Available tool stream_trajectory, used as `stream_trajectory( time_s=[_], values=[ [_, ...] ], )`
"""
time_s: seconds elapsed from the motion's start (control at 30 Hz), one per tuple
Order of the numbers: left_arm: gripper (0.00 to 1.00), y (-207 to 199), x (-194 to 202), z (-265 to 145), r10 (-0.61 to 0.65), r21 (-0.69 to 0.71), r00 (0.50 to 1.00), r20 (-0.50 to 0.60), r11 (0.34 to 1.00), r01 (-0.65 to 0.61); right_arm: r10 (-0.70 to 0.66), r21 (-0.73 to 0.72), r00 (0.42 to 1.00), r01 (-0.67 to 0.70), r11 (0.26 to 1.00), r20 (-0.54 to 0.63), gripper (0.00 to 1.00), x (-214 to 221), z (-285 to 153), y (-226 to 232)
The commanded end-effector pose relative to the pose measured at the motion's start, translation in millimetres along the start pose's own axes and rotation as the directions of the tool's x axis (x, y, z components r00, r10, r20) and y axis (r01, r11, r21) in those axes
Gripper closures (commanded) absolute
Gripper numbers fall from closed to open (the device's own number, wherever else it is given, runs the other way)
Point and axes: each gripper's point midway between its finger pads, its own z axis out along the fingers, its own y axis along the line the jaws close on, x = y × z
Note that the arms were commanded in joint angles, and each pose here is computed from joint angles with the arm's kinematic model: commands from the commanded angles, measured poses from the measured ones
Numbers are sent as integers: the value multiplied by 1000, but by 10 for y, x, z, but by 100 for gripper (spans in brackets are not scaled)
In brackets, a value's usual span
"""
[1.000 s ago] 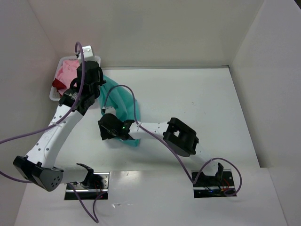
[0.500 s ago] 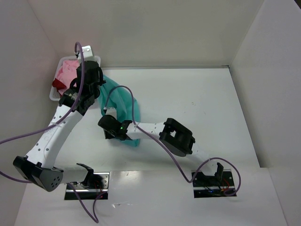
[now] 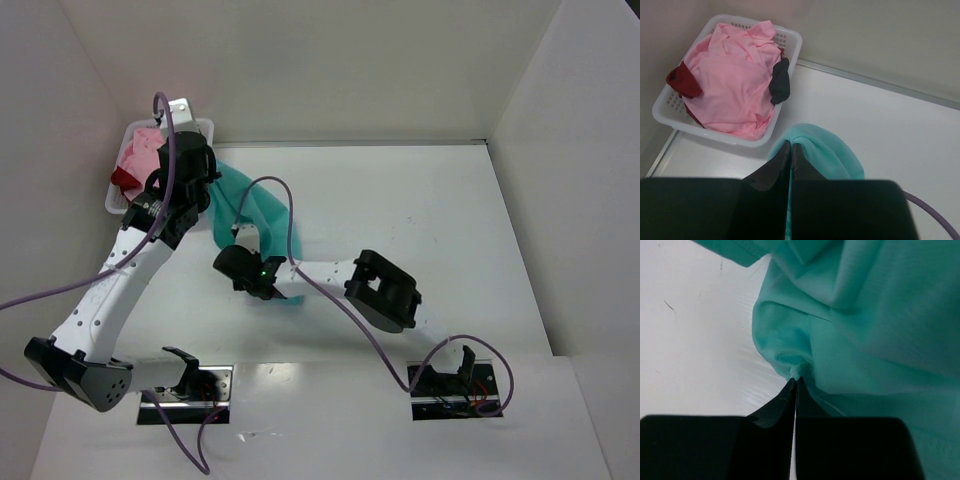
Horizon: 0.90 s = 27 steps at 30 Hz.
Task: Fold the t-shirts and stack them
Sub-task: Flatten out the tshirt
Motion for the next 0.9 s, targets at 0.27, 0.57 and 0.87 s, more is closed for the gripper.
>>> stream_trajectory(
  time_s=[0.27,0.57,0.87],
  values=[
    [100,42,-384,-49,-72,-4,992,106,997,73,284,-20,842,-310,951,459,100,-1889,-2235,-993],
    [100,-246,-541,-213,-79,204,992,95,977,58,218,81,631,-410,909,745,100,-2884,-3671,-2280],
    [100,-104,-979,-691,-251,275,956,152,940,203,105,204,526,-496,844,844,100,-3156,-4303,-2771]
  ],
)
